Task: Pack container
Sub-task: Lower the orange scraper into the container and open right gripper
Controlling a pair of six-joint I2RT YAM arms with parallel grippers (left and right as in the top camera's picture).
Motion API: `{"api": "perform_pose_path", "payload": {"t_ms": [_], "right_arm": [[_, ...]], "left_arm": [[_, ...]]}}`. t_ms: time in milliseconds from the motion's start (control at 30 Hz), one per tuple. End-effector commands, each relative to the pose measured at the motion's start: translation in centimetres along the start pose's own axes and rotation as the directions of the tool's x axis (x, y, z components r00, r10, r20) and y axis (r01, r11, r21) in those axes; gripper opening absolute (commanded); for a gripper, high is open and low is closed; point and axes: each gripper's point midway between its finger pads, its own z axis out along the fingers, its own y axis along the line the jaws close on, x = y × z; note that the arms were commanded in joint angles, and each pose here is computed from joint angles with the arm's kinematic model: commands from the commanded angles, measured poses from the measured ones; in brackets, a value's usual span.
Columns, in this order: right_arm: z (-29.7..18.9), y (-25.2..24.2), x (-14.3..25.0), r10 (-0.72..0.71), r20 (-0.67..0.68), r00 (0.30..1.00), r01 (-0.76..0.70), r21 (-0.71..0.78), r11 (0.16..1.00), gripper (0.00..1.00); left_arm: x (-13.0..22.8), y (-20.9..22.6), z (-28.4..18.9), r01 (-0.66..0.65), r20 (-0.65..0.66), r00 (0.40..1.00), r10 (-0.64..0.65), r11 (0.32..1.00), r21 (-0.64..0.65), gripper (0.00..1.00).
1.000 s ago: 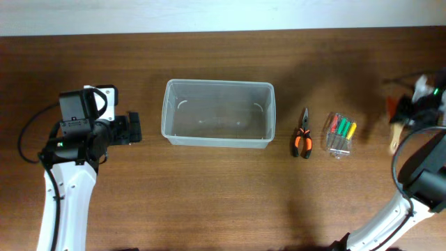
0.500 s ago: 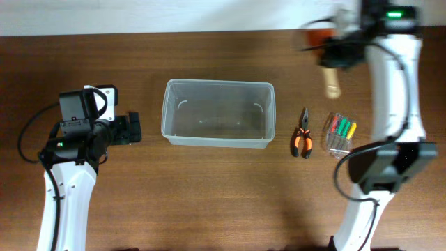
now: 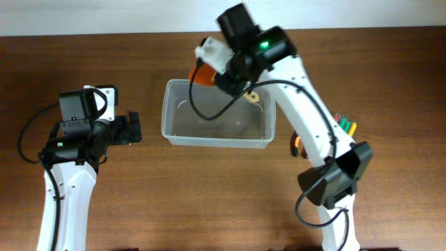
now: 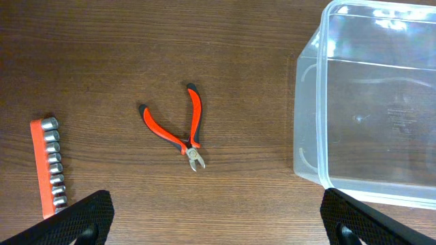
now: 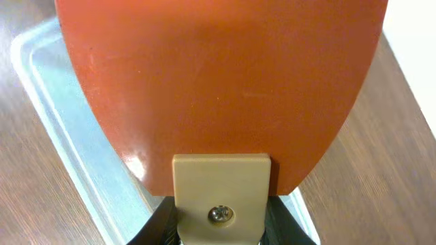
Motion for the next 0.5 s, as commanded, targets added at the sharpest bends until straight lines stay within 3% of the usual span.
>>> {"api": "perform_pose_path", "payload": {"t_ms": [0,267,367,467], "right_arm": [[3.4,-0.1,1.8,-0.11,-0.087,0.99,0.109,-0.024,0.994,0.04],[9.4,-0.2,5.5,-0.204,-0.188,0.961,0.182,-0.127,0.975,0.05],[10.8,-0.3,6.0,-0.198,-0.201,0.959,0.173,-0.138,0.975,0.31],[11.5,-0.5,6.0,-0.197,-0.198,0.96,0.173,-0.134,0.976,0.42]], "left_arm": [[-0.7,-0.1,-0.3,-0.015,0.017,1.0,0.014,1.0,0.011,0.99],[-0.7,-0.1,-0.3,-0.015,0.017,1.0,0.014,1.0,0.011,0.99],[-0.7,-0.1,-0.3,-0.014,0.017,1.0,0.014,1.0,0.01,0.99],[-0.7,-0.1,-0.3,-0.015,0.017,1.0,0.014,1.0,0.011,0.99]]}}
